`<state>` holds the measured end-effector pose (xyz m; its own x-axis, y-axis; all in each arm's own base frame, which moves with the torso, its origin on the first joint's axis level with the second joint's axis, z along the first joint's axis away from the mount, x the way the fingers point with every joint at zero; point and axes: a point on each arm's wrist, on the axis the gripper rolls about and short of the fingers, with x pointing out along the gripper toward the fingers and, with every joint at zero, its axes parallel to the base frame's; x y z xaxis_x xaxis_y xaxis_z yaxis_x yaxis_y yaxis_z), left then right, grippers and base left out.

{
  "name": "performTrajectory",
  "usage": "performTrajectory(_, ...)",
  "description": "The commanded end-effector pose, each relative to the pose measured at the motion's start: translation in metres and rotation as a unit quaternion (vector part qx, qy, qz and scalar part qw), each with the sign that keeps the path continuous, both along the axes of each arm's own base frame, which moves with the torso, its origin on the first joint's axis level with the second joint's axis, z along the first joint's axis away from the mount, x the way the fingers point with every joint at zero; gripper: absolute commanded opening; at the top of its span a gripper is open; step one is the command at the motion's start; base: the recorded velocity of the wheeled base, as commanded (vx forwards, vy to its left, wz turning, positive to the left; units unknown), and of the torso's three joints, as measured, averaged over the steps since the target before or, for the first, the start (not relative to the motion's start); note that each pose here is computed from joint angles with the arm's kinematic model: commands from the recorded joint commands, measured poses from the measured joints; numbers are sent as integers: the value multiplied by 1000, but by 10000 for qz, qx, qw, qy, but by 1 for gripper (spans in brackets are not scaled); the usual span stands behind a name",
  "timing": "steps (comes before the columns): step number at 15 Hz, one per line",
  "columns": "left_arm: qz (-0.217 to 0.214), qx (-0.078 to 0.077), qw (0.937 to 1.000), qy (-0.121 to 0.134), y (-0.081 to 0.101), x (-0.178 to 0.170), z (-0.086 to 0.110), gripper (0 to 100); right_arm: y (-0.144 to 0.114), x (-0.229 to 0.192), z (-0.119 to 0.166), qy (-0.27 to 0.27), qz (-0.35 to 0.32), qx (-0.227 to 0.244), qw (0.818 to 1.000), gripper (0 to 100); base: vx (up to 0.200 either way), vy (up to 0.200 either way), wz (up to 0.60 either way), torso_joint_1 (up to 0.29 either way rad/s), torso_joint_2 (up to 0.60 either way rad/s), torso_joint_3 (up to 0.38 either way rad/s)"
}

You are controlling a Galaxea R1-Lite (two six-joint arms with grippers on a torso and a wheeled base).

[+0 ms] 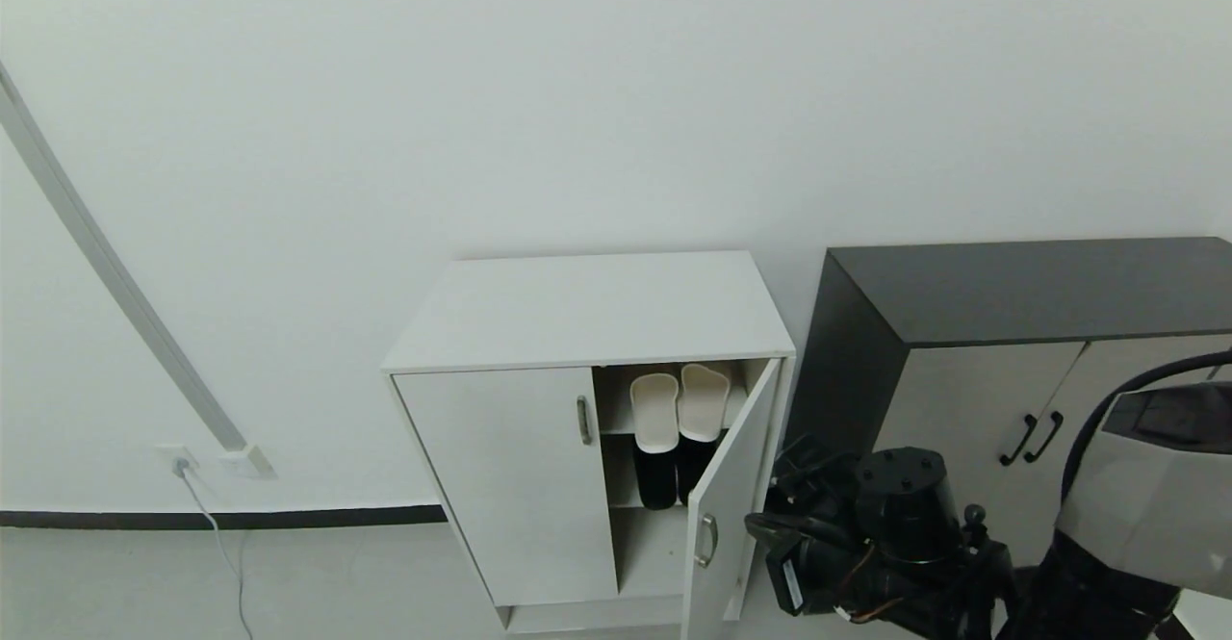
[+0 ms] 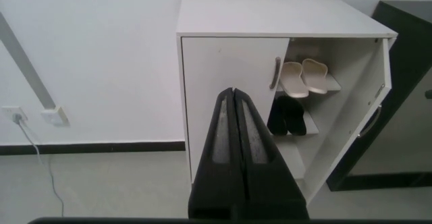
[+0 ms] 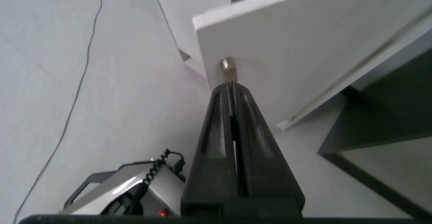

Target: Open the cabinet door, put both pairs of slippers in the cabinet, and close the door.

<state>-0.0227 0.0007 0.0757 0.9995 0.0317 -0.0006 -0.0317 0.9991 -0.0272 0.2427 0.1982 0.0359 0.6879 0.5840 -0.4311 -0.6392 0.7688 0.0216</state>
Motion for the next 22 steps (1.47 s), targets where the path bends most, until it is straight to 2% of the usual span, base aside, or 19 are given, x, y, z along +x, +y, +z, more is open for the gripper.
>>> performTrajectory(1, 3, -2, 10000, -3, 0, 0, 0, 0, 3, 6, -17, 158, -20, -127, 9998, 0, 0, 0, 0, 0, 0, 0)
performTrajectory(10, 10, -2, 10000, -3, 0, 0, 0, 0, 28, 42, -42, 54, -97, -73, 9999, 0, 0, 0, 0, 0, 0, 0)
performTrajectory(22, 10, -2, 10000, -3, 0, 0, 0, 0, 54, 82, -31, 53, -270, -123, 9995, 0, 0, 0, 0, 0, 0, 0)
